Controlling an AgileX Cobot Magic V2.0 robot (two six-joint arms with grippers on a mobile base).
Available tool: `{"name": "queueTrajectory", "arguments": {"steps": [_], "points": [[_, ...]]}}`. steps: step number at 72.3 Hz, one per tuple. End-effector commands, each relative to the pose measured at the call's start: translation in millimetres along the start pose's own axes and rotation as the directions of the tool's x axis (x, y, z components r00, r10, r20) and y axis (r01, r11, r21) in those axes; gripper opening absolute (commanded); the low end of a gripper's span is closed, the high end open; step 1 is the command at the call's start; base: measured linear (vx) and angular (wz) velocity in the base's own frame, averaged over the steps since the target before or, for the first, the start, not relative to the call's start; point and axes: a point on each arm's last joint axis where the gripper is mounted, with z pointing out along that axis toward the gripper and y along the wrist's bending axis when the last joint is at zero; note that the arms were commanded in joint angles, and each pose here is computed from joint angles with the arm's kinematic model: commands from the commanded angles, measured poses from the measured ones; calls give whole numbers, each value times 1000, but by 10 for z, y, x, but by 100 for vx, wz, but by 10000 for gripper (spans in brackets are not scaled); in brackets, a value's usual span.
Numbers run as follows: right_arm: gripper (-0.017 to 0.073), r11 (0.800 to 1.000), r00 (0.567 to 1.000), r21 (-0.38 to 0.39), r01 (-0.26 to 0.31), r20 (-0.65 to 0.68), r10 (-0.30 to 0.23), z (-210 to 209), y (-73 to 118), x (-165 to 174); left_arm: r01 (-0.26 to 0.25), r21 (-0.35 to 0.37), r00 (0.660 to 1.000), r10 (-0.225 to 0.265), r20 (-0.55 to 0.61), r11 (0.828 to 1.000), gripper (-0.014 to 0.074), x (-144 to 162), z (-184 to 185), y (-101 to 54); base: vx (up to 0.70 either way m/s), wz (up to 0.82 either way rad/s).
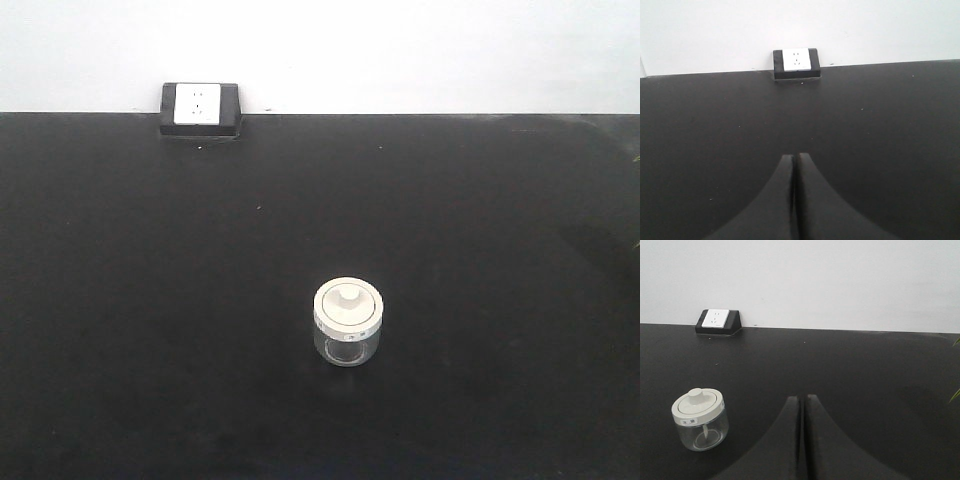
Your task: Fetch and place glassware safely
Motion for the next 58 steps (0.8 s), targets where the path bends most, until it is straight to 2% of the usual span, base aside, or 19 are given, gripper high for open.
{"name": "queueTrajectory", "arguments": {"steps": [1, 35, 45, 51, 58], "points": [[-8, 1000, 997, -14, 21, 74, -20, 1, 22, -132, 11, 22, 997, -13, 81, 1000, -7, -138, -8, -21, 0, 0], [-8, 1000, 997, -14, 21, 74, -20, 1, 22, -132, 10, 22, 997, -12, 82, 1000, -7, -107, -13, -19, 0, 0], [-8, 1000, 997, -14, 21, 74, -20, 1, 22, -132, 8, 23, 995, -11, 101, 1000, -7, 12, -55, -13, 0, 0], [-8, 1000, 997, -14, 21, 74, -20, 1, 22, -132, -29, 19, 993, 27, 114, 999, -7, 131, -84, -5, 0, 0], [-8, 1000, 997, -14, 21, 74, -20, 1, 22, -132, -40, 22, 992, 37, 117, 999, -7, 350, -91, 1, 0, 0]]}}
